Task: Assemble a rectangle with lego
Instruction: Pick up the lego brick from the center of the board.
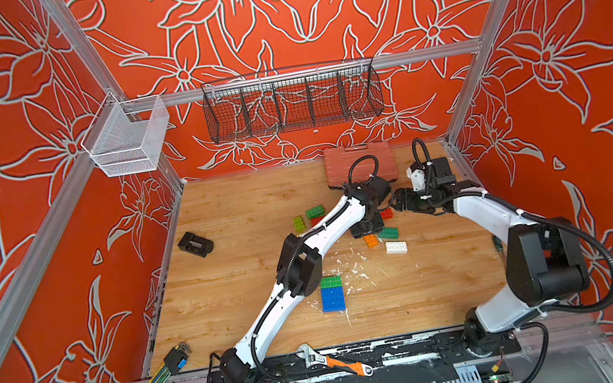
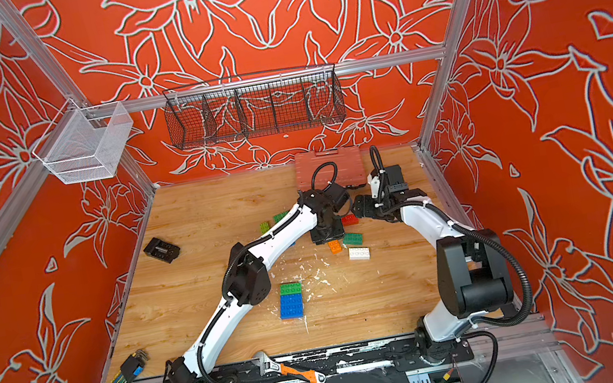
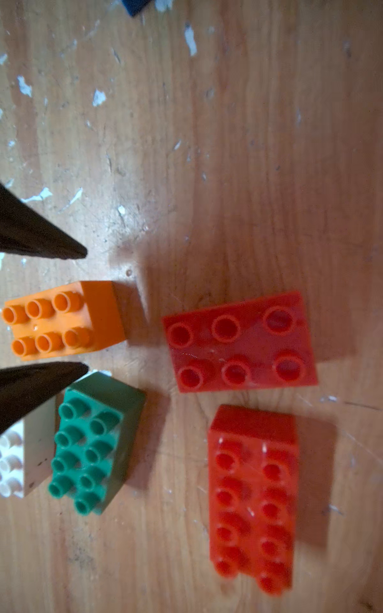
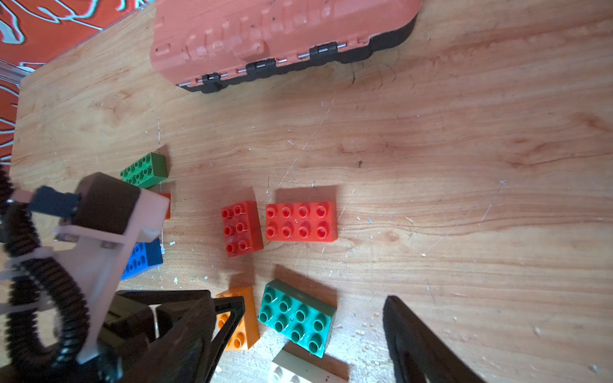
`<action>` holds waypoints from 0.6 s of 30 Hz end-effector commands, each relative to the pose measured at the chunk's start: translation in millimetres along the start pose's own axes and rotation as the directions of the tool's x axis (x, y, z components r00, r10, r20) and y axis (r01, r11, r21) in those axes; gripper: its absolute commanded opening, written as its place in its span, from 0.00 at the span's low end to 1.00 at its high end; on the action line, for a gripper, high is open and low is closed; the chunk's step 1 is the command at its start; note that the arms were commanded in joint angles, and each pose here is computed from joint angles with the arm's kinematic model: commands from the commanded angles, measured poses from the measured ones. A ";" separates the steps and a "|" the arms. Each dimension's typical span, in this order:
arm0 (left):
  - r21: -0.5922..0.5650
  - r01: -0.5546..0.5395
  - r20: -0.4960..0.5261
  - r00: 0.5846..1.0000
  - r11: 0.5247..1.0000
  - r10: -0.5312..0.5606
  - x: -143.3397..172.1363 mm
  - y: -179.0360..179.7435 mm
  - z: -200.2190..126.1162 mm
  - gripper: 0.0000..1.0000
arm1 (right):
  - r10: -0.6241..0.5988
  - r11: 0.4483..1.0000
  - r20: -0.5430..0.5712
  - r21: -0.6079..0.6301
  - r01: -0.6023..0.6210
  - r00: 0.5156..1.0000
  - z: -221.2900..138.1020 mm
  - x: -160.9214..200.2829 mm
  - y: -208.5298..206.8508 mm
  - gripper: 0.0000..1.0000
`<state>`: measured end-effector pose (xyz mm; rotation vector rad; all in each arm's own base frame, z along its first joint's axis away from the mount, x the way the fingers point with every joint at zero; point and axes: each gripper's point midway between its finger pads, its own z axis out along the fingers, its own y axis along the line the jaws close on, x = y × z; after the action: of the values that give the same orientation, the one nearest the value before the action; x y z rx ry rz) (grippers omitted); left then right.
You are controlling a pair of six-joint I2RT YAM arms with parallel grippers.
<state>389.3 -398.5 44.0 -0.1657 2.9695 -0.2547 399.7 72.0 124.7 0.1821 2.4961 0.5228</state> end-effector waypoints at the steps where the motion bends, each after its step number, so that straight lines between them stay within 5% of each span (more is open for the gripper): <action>1: -0.036 -0.016 -0.027 1.000 0.999 0.015 12.1 3.0 11.4 0.48 | 0.006 0.999 0.025 -0.033 -0.005 1.000 -7.0 -2.8 7.4 0.81; 9: -0.061 -0.031 -0.034 0.999 0.998 0.029 20.3 4.2 13.2 0.40 | 0.011 0.998 0.026 -0.055 -0.009 1.000 -7.5 -1.5 10.9 0.81; 18: -0.094 -0.056 -0.033 0.998 0.994 0.054 23.1 14.4 -1.8 0.17 | 0.012 0.998 0.028 -0.066 -0.010 1.000 -8.7 -0.3 12.5 0.80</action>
<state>376.7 -404.9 36.0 -0.1066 2.9861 -0.2219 398.3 77.5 129.4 0.1822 2.4708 0.5733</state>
